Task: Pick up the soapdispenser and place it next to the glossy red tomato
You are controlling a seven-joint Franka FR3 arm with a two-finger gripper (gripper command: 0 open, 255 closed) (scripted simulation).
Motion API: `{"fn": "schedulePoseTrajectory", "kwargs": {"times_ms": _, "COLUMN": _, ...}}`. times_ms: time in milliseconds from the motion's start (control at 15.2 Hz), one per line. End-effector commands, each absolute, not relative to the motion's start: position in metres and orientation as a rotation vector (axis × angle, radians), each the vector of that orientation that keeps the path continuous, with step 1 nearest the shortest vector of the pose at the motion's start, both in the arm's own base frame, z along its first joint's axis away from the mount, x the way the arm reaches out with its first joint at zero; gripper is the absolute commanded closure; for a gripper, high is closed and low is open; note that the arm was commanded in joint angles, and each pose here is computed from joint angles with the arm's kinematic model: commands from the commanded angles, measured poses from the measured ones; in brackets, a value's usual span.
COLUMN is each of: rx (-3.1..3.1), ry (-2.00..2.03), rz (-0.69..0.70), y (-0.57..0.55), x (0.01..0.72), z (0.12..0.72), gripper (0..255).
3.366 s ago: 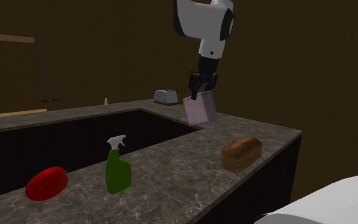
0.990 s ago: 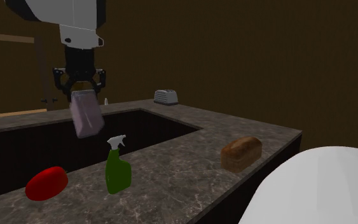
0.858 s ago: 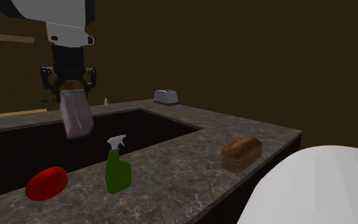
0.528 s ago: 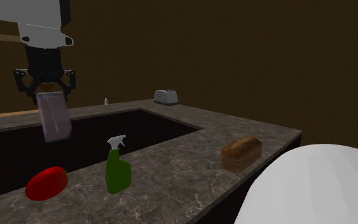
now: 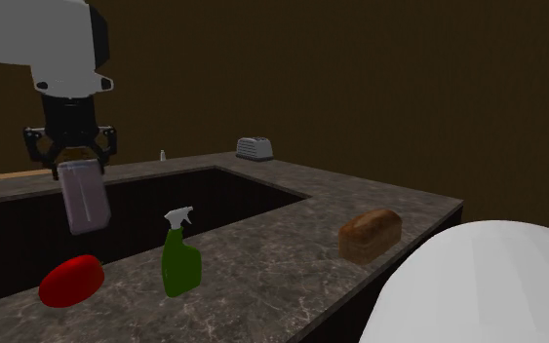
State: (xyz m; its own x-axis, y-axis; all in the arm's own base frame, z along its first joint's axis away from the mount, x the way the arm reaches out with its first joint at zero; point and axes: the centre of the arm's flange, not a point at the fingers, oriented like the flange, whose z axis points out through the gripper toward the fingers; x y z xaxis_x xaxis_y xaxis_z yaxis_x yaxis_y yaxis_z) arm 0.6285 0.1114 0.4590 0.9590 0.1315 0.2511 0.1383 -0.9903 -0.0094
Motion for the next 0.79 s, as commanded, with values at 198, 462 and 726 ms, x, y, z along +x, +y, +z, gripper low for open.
{"fn": "schedulePoseTrajectory", "kwargs": {"times_ms": 198, "rx": -3.082, "ry": -0.212, "rz": -0.394, "y": 0.112, "x": 0.628, "z": 0.433, "gripper": 255}}
{"fn": "schedulePoseTrajectory", "kwargs": {"times_ms": 462, "rx": -3.082, "ry": -0.212, "rz": -0.394, "y": 0.112, "x": 0.628, "z": 0.412, "gripper": 255}}
{"fn": "schedulePoseTrajectory", "kwargs": {"times_ms": 726, "rx": -3.082, "ry": -0.212, "rz": -0.394, "y": 0.112, "x": 0.628, "z": 0.391, "gripper": 255}}
